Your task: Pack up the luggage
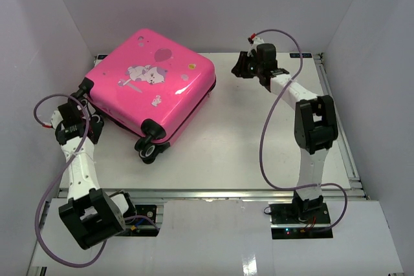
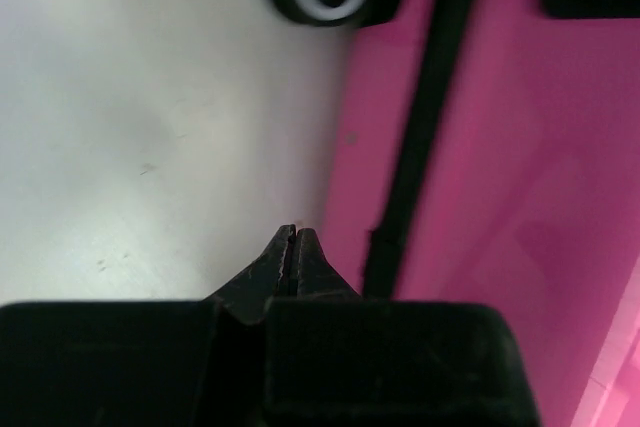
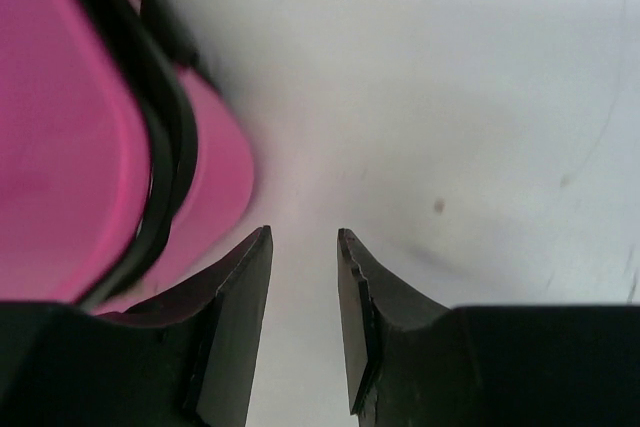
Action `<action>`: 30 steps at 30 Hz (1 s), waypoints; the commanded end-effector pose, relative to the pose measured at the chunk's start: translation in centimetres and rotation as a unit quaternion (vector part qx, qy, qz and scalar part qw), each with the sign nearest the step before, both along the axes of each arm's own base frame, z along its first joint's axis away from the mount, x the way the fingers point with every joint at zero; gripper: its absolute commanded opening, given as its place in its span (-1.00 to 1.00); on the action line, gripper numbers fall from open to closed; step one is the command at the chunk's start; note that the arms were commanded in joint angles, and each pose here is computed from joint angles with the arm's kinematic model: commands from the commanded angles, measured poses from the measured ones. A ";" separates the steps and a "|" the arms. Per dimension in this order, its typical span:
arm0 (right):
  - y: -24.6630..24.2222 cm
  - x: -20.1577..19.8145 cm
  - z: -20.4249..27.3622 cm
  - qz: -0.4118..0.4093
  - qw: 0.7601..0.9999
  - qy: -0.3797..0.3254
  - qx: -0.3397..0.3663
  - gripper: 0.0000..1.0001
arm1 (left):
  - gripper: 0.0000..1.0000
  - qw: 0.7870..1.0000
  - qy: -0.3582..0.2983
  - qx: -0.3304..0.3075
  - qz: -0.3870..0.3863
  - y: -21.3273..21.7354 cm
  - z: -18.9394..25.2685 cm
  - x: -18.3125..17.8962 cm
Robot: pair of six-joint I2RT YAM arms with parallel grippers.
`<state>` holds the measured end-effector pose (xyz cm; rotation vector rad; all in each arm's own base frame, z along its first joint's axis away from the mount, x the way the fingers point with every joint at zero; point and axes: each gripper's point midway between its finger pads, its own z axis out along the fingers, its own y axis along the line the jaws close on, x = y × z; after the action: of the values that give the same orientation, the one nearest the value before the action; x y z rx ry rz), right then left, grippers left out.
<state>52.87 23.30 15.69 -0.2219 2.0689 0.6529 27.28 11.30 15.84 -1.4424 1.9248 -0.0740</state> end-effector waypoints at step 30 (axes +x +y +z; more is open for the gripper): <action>11.1 8.7 -7.8 0.008 0.994 -0.028 0.109 -0.20 | -1.00 0.981 0.028 0.126 0.147 3.1 -7.9 21.4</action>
<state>61.57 33.84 6.00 -0.1102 1.9669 0.9078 40.03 18.39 7.69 -1.7994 1.6506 0.4163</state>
